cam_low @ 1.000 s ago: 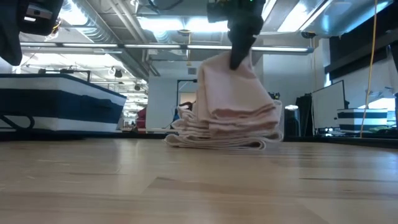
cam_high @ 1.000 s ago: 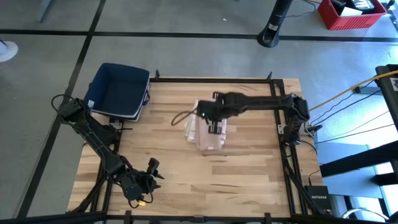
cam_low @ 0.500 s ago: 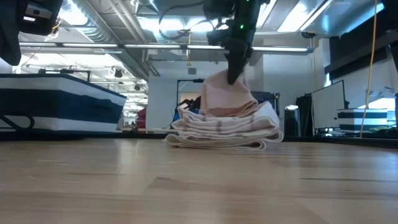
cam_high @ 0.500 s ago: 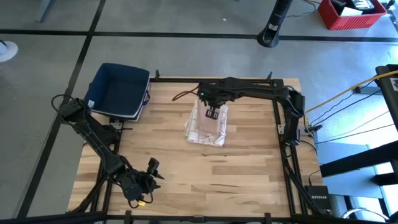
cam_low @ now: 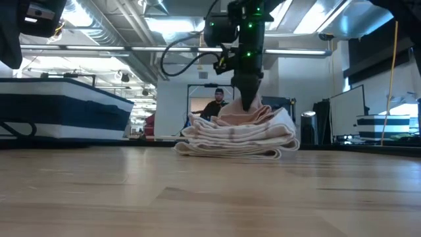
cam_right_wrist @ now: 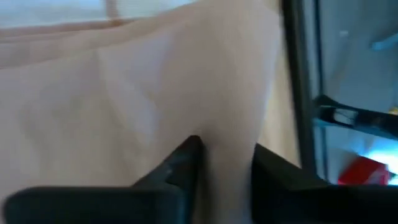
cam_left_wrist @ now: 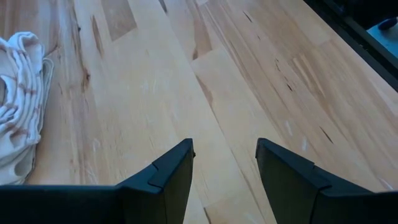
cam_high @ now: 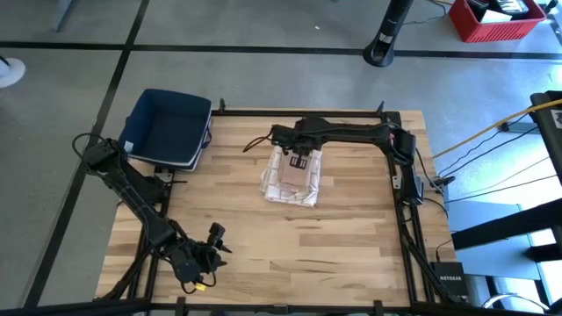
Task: Fold towel
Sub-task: Put the light brown towel on top of the white patterned towel, then return to Home Position
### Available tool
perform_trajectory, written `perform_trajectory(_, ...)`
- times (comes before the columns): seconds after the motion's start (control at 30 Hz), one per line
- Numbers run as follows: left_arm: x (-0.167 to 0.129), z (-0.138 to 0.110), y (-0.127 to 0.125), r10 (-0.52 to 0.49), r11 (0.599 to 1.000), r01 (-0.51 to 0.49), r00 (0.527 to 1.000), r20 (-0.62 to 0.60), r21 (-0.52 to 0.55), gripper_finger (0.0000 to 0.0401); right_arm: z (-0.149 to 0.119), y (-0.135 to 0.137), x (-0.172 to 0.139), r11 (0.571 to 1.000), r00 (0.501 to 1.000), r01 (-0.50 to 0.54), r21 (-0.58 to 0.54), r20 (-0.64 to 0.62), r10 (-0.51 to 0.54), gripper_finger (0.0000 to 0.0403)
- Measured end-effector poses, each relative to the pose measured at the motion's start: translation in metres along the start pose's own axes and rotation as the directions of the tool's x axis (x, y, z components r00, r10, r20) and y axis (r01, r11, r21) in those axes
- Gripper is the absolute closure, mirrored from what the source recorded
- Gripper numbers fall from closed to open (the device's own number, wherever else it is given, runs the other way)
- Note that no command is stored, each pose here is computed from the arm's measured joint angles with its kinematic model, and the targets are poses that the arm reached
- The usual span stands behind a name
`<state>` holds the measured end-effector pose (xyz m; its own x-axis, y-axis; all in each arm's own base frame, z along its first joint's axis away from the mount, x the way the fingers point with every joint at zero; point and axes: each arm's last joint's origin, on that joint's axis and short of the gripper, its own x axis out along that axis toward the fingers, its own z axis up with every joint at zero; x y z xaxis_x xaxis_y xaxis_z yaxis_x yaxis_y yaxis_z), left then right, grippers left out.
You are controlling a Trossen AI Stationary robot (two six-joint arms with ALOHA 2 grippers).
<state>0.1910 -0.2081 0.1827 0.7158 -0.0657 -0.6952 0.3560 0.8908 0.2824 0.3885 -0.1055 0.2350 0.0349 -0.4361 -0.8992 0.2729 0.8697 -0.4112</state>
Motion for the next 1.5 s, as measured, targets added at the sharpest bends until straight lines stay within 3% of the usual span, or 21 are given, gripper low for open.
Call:
perform_trajectory(0.17, 0.0, 0.0, 0.0, 0.0, 1.0, 0.0, 1.0, 0.001, 0.005, 0.0231, -0.003, -0.011, -0.026, 1.0, 0.999, -0.015, 0.004, -0.049, 0.016, 0.0225)
perform_trajectory(0.37, 0.001, 0.001, 0.003, 0.008, 1.0, -0.008, 1.0, -0.002, -0.003, 0.0231, 0.0, -0.007, -0.049, 0.98, 0.98, -0.199, 0.011, -0.009, 0.2, 0.018)
perform_trajectory(0.53, 0.003, 0.001, 0.007, 0.019, 1.0, -0.02, 1.0, -0.005, -0.018, 0.0231, 0.004, 0.021, -0.041, 0.969, 0.956, -0.243, -0.05, 0.155, 0.248, 0.0178)
perform_trajectory(0.7, 0.003, 0.001, 0.007, 0.019, 1.0, -0.02, 1.0, -0.007, -0.018, 0.0231, -0.005, 0.064, -0.009, 0.946, 0.912, -0.307, -0.099, 0.253, 0.323, 0.0192)
perform_trajectory(0.9, 0.006, 0.002, 0.012, 0.042, 0.999, -0.043, 0.999, -0.009, -0.033, 0.0231, -0.029, 0.107, 0.036, 0.934, 0.846, -0.351, -0.068, 0.405, 0.347, 0.0209)
perform_trajectory(1.0, 0.009, 0.003, 0.017, 0.056, 0.997, -0.056, 0.998, -0.016, -0.044, 0.0231, -0.035, 0.118, 0.046, 0.92, 0.78, -0.387, -0.053, 0.513, 0.358, 0.0213)
perform_trajectory(1.07, 0.011, 0.003, 0.021, 0.066, 0.996, -0.067, 0.998, -0.019, -0.058, 0.0231, -0.037, 0.12, 0.046, 0.919, 0.772, -0.39, -0.053, 0.525, 0.358, 0.0214)
perform_trajectory(1.2, 0.014, 0.004, 0.029, 0.085, 0.992, -0.087, 0.996, -0.025, -0.088, 0.0231, -0.037, 0.11, 0.026, 0.914, 0.765, -0.399, -0.067, 0.526, 0.372, 0.0214)
perform_trajectory(1.3, 0.014, 0.006, 0.037, 0.101, 0.986, -0.105, 0.994, -0.038, -0.128, 0.0231, -0.037, 0.091, -0.012, 0.914, 0.742, -0.396, -0.084, 0.557, 0.373, 0.0214)
perform_trajectory(1.5, -0.011, 0.02, 0.075, 0.155, 0.969, -0.143, 0.987, 0.045, -0.203, 0.0235, -0.063, 0.057, -0.085, 0.912, 0.638, -0.385, -0.145, 0.671, 0.376, 0.0214)
